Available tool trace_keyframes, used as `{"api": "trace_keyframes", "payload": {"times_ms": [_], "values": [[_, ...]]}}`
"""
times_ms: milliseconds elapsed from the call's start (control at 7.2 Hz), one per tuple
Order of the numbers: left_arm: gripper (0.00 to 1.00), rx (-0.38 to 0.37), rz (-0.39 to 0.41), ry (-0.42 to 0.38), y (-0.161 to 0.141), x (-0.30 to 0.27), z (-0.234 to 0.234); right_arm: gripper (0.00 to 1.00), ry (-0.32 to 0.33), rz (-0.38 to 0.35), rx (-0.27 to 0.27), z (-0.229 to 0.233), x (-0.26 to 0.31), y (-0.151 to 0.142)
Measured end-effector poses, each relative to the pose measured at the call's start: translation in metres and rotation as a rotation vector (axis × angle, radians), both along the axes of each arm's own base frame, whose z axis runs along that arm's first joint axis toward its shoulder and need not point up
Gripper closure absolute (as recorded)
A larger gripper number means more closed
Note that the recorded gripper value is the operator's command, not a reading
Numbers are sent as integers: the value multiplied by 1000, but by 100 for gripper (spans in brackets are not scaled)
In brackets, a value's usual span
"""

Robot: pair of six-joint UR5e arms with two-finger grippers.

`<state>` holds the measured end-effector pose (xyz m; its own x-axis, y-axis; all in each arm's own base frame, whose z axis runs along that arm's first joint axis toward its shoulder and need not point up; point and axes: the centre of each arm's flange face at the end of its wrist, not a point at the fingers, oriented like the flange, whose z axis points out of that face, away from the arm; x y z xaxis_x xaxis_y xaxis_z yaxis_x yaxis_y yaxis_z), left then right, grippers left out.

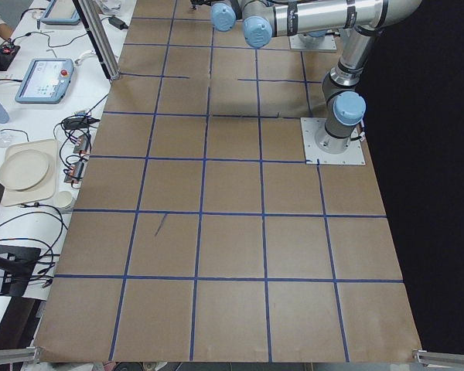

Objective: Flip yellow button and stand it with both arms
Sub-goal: 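Bring the held button toward the right gripper while the right gripper approaches, then close the right gripper on the yellow cap and open the left gripper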

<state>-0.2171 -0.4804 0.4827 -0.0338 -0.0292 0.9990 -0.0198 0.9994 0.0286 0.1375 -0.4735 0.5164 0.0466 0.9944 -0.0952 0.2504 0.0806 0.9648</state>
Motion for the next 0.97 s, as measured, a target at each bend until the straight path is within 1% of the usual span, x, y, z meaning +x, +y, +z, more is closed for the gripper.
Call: {"api": "trace_keyframes", "payload": {"times_ms": [278,556,694,833,972], "values": [[98,7,0,0,1,0,2,34,-3,-2,5,-2,0,1],[98,6,0,0,2,0,3,71,-5,-3,6,-2,0,1],[98,5,0,0,2,0,4,79,-6,-3,6,-2,0,1],[98,5,0,0,2,0,4,83,-6,-4,6,-2,-1,0],[97,5,0,0,3,0,4,84,-7,-6,6,-2,-1,0]]}}
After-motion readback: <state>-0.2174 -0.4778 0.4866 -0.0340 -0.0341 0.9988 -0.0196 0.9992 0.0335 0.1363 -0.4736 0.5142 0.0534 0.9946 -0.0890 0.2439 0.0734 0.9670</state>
